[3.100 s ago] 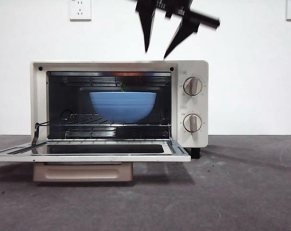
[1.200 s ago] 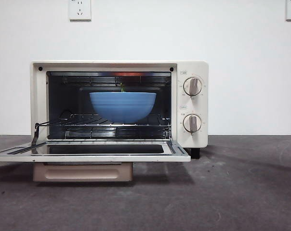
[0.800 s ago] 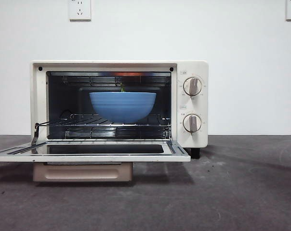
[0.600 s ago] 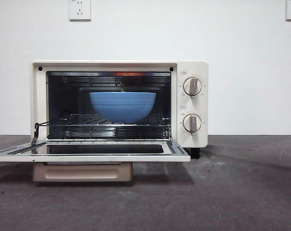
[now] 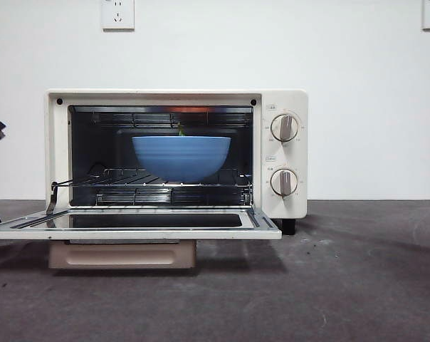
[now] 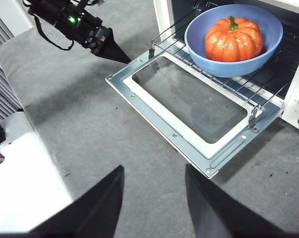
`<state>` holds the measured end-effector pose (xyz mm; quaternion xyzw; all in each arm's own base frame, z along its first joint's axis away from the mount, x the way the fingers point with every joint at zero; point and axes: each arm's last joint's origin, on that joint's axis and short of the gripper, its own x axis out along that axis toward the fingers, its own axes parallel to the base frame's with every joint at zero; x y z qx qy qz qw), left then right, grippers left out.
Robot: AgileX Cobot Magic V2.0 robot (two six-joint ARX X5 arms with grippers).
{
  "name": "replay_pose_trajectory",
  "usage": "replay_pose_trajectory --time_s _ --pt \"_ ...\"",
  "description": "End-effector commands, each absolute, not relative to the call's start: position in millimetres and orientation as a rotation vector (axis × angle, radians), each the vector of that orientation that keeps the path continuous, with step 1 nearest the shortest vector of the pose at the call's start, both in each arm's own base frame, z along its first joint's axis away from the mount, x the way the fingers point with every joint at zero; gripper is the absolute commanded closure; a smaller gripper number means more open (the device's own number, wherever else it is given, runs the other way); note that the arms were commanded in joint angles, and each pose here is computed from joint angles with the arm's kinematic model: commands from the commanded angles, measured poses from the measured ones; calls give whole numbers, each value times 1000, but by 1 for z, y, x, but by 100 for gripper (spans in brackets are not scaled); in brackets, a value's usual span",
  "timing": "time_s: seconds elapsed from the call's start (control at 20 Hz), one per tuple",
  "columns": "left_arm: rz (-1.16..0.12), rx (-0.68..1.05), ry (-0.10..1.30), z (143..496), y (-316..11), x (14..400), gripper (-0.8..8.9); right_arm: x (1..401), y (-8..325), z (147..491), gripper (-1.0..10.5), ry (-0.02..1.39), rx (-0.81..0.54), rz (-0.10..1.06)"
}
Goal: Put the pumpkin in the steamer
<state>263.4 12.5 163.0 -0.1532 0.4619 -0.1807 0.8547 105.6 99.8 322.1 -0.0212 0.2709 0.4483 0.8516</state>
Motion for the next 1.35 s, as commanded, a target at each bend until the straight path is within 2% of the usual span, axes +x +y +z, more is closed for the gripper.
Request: replay_pose_trajectory --time_s 0.05,0.3,0.75,1.05,1.35 --pt "-417 -330 978 154 13 269 799 105 101 324 748 556 -51 960" --pt "-446 -366 1018 139 12 273 799 105 101 324 748 559 -46 958" --pt "-569 -450 996 141 9 272 799 106 101 325 748 558 -45 956" --pt "-648 -523 947 145 7 275 799 106 101 325 748 557 -45 954" --pt "-665 -584 873 152 12 282 799 106 101 324 748 560 -41 954"
